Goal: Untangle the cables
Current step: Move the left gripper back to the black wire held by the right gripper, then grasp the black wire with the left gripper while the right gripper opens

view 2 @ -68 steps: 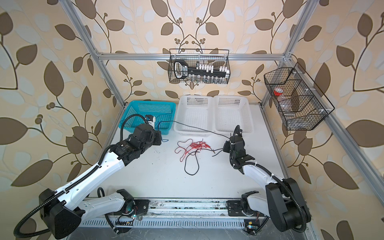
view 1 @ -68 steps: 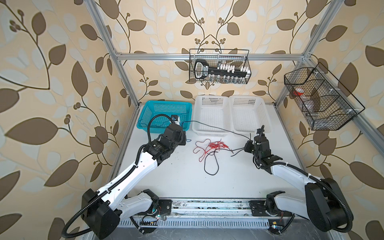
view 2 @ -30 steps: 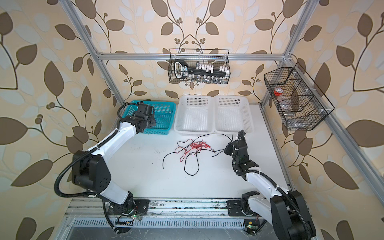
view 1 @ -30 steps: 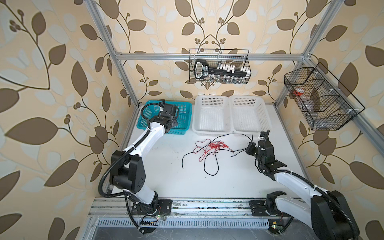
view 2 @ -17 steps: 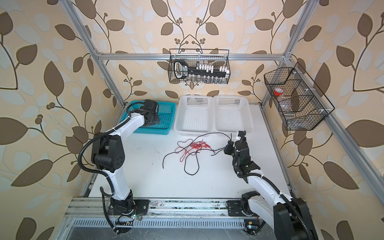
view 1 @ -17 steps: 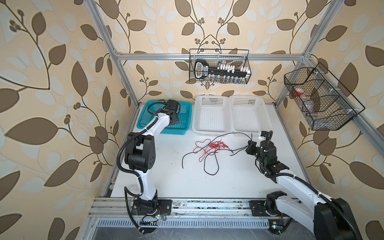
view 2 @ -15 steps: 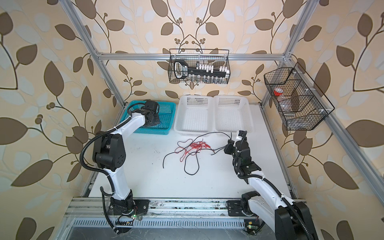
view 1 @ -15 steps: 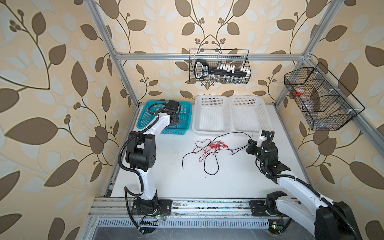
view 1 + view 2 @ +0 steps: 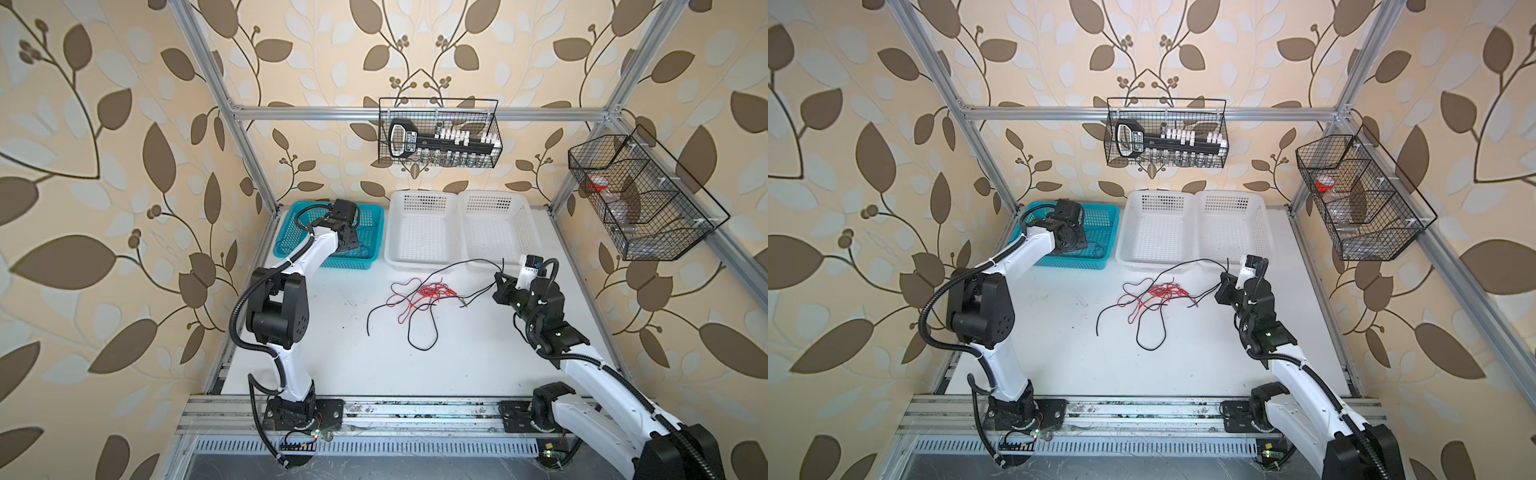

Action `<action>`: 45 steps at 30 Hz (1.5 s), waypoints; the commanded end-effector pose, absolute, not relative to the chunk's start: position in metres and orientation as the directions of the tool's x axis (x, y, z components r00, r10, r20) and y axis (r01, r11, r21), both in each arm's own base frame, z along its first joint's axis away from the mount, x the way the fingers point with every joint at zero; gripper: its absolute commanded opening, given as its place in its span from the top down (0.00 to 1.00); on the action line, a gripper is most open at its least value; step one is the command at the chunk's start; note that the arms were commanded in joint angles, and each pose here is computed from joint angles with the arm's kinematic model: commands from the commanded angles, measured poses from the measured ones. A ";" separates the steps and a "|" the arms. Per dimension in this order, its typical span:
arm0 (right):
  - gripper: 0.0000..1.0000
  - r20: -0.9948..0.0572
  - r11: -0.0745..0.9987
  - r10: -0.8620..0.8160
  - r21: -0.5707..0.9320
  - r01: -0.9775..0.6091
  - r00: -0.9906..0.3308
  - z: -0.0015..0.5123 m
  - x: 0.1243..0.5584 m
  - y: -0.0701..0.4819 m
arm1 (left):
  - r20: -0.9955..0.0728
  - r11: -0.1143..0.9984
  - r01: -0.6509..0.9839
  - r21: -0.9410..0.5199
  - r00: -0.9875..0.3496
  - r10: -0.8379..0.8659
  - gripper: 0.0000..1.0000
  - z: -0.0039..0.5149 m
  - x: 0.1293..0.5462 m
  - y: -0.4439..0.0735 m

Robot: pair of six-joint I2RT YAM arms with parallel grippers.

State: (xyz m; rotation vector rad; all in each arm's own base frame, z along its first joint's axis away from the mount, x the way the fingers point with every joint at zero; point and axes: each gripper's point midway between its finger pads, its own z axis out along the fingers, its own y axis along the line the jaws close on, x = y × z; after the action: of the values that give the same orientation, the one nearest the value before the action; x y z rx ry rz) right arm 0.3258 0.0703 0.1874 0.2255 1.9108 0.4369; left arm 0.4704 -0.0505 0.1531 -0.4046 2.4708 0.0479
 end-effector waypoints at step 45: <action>1.00 -0.865 0.855 0.286 0.424 -0.299 -0.412 0.223 0.320 0.112 | -0.833 0.767 0.619 -0.169 -0.505 0.224 0.45 0.195 0.346 -0.319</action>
State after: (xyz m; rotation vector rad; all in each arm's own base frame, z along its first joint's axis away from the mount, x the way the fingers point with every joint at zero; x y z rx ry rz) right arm 0.3226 0.1114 0.2173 0.0042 1.9012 0.6307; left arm 0.3339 -0.3148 0.1781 0.6765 2.1576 -0.5872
